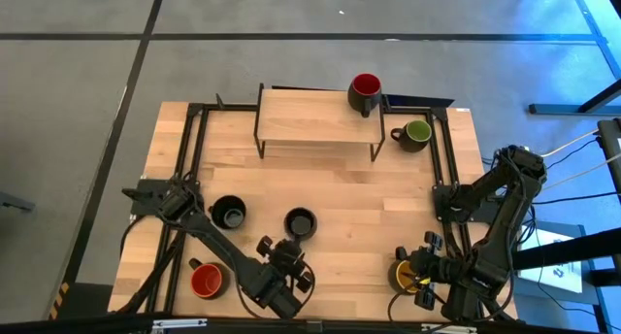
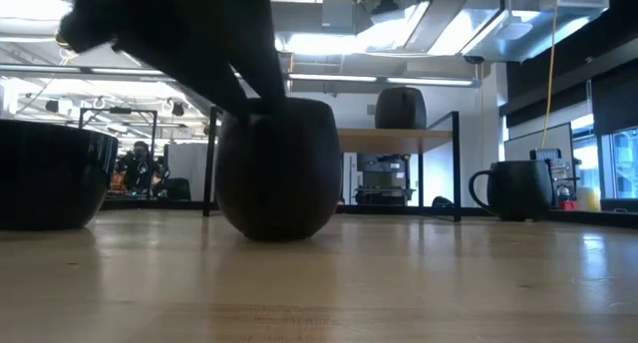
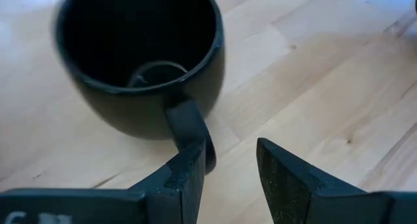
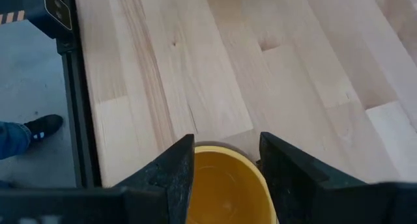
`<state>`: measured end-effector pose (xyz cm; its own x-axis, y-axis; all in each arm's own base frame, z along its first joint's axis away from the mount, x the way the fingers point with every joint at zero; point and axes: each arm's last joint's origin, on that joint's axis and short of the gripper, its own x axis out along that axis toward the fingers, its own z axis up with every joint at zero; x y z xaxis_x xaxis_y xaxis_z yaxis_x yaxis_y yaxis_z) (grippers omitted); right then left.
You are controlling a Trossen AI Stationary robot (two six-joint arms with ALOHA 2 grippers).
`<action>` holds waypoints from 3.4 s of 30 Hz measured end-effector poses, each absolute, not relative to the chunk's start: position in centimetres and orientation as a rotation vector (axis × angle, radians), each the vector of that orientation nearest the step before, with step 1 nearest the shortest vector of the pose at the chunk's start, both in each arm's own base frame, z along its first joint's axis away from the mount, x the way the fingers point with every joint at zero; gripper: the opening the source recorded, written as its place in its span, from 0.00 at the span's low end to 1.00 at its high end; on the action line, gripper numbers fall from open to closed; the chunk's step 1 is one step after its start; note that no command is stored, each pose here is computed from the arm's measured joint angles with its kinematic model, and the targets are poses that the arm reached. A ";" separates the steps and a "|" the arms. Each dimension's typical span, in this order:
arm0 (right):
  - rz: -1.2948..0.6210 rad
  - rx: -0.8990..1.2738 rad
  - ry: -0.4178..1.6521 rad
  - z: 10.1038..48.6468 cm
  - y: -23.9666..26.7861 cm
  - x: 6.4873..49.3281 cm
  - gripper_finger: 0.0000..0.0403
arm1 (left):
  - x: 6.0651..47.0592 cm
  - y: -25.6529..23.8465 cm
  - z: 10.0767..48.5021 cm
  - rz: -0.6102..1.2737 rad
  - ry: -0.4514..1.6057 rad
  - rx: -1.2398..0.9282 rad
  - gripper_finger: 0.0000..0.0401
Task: Place coffee mugs
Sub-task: Put the black mug on the shelf
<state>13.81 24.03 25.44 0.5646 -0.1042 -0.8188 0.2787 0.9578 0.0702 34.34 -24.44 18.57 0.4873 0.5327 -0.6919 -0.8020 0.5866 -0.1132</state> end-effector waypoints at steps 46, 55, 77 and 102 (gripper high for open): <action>-0.234 0.196 0.918 25.5 24.0 13.9 0.41 | 32.4 -23.4 13.3 0.868 0.471 -0.313 0.34; -0.234 0.198 0.917 25.5 24.0 13.9 0.41 | 33.6 -21.6 13.2 0.918 0.477 -0.316 0.34; -0.226 0.219 0.944 25.5 24.1 13.9 0.41 | 35.2 -22.1 16.4 0.881 0.581 -0.352 0.12; -0.270 0.240 0.871 25.6 23.9 14.0 0.41 | 35.6 -18.7 27.4 0.855 0.448 -0.351 0.05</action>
<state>13.98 23.94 25.64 0.6142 -0.1345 -0.7776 0.3285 0.9395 0.0970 35.63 -18.66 27.44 0.5738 0.6402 -0.5108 -0.7842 0.6094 -0.1171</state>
